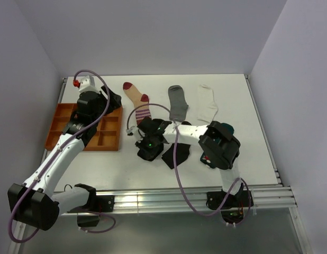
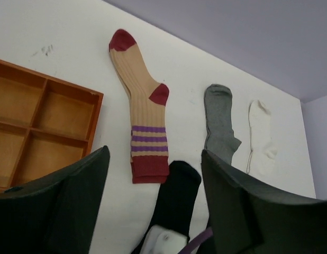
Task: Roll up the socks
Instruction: Roll the sock at the center of the board.
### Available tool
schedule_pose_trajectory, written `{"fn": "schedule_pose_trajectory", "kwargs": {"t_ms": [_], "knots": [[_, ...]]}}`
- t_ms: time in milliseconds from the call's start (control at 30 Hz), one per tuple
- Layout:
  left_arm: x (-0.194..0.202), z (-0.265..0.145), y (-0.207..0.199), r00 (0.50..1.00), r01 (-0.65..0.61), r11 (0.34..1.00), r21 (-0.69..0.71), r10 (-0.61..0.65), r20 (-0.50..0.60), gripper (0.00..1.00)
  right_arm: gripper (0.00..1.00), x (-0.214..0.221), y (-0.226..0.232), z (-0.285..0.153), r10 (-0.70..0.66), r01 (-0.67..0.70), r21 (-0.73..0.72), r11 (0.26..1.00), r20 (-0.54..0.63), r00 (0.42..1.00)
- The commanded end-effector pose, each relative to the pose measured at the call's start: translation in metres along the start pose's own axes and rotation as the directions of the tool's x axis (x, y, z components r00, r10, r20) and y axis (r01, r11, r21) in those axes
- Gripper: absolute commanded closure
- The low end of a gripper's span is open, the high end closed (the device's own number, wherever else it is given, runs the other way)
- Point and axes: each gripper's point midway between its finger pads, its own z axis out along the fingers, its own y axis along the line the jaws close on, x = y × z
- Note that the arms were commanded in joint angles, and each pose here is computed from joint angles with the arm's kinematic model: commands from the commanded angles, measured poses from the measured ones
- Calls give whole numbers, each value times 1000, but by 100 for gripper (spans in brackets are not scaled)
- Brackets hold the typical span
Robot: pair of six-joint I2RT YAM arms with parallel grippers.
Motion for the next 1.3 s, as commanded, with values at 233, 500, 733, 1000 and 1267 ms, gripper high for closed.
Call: {"fn": "schedule_pose_trajectory", "kwargs": {"t_ms": [233, 500, 733, 1000, 1267], "knots": [[67, 10, -23, 995, -52, 991, 124, 63, -83, 44, 94, 27, -6, -53, 143, -157, -359, 920, -65, 988], [131, 8, -29, 976, -85, 954, 288, 138, -170, 59, 97, 29, -8, -57, 258, -296, -517, 803, -146, 955], [179, -3, -50, 945, -88, 864, 496, 230, -234, 60, 100, 36, -24, -51, 341, -395, -511, 764, -200, 918], [228, -19, -69, 894, -59, 743, 667, 337, -296, 58, 100, 44, -39, -48, 416, -477, -506, 719, -237, 878], [264, -31, -80, 847, -7, 681, 732, 393, -357, 54, 100, 45, -52, -51, 476, -529, -519, 671, -244, 845]]}}
